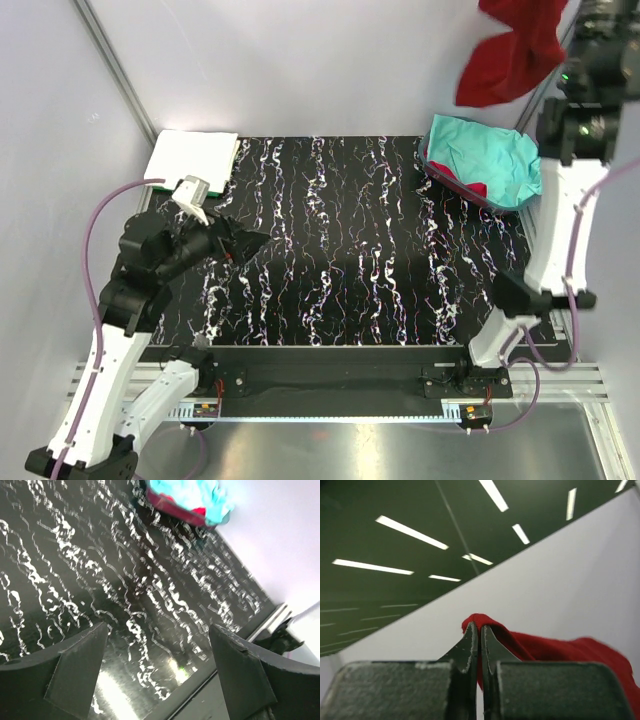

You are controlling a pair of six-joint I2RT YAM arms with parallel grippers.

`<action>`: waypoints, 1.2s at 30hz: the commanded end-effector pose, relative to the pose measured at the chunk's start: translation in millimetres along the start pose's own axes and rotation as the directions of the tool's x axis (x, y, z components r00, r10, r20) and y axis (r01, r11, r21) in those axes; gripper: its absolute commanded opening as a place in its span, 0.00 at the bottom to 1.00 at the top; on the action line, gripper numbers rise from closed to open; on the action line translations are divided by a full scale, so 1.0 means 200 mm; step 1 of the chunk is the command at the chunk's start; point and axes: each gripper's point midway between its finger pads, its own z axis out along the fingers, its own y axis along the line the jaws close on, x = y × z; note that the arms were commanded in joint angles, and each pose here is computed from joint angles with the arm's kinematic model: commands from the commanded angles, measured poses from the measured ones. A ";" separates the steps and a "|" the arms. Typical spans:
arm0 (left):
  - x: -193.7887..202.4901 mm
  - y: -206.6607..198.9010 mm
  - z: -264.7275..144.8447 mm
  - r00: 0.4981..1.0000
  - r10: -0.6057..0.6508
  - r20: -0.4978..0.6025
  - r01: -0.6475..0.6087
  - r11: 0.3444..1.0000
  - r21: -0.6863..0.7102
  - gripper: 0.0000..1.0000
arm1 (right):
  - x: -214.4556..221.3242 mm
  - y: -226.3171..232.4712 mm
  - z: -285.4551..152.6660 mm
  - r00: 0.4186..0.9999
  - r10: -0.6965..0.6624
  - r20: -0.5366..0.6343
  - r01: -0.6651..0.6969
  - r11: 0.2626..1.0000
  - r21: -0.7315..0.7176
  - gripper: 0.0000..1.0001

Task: Fold and stack the t-shirts
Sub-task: Move the tshirt to the center of the board, then flatten the tshirt out

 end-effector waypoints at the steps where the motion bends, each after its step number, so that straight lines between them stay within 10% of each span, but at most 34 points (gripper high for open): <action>1: -0.15 -0.11 -0.10 0.995 -0.036 0.093 0.033 0.999 0.030 0.89 | -0.03 0.23 -0.11 0.965 0.238 -0.107 -0.247 0.966 -0.081 0.00; 4: -0.19 -0.13 -0.14 0.990 -0.051 0.132 0.049 0.999 0.016 0.91 | 0.16 0.42 -0.31 0.856 0.384 -0.346 -0.433 0.898 -0.076 0.00; 7: -0.26 -0.13 -0.19 0.979 -0.083 0.185 0.088 0.996 -0.016 0.91 | 0.49 0.62 -0.68 0.616 0.485 -0.621 -0.592 0.805 0.041 0.04; 11: -0.23 -0.10 -0.14 0.975 -0.151 0.161 0.159 0.987 -0.034 0.92 | 1.03 0.74 -1.54 -0.006 0.492 -0.870 -0.610 0.688 0.393 0.44; 14: -0.14 -0.09 -0.06 0.975 -0.211 0.065 0.212 0.977 -0.008 0.90 | 1.17 0.64 -2.15 -0.328 0.443 -0.834 -0.430 0.716 0.550 0.67; 18: 0.04 -0.07 0.06 0.954 -0.290 -0.072 0.289 0.957 -0.020 0.84 | 1.17 0.31 -2.52 -0.253 0.350 -0.902 -0.215 0.889 0.405 0.87; 21: 0.20 -0.08 0.17 0.933 -0.309 -0.183 0.303 0.951 -0.058 0.84 | 1.15 0.09 -2.79 -0.322 0.318 -0.892 -0.008 0.941 0.338 0.87; 26: 0.50 -0.12 0.45 0.856 -0.362 -0.368 0.347 0.931 -0.111 0.84 | 1.18 0.04 -3.20 -0.520 0.410 -0.749 0.071 0.895 0.441 0.68; 29: 0.58 -0.11 0.62 0.825 -0.395 -0.404 0.382 0.917 -0.117 0.83 | 1.24 0.06 -3.22 -0.495 0.433 -0.754 0.000 0.867 0.498 0.57; 36: 0.72 0.09 0.93 0.771 -0.407 -0.490 0.350 0.913 -0.208 0.72 | 1.38 0.05 -3.25 -0.510 0.442 -0.738 0.007 0.860 0.510 0.68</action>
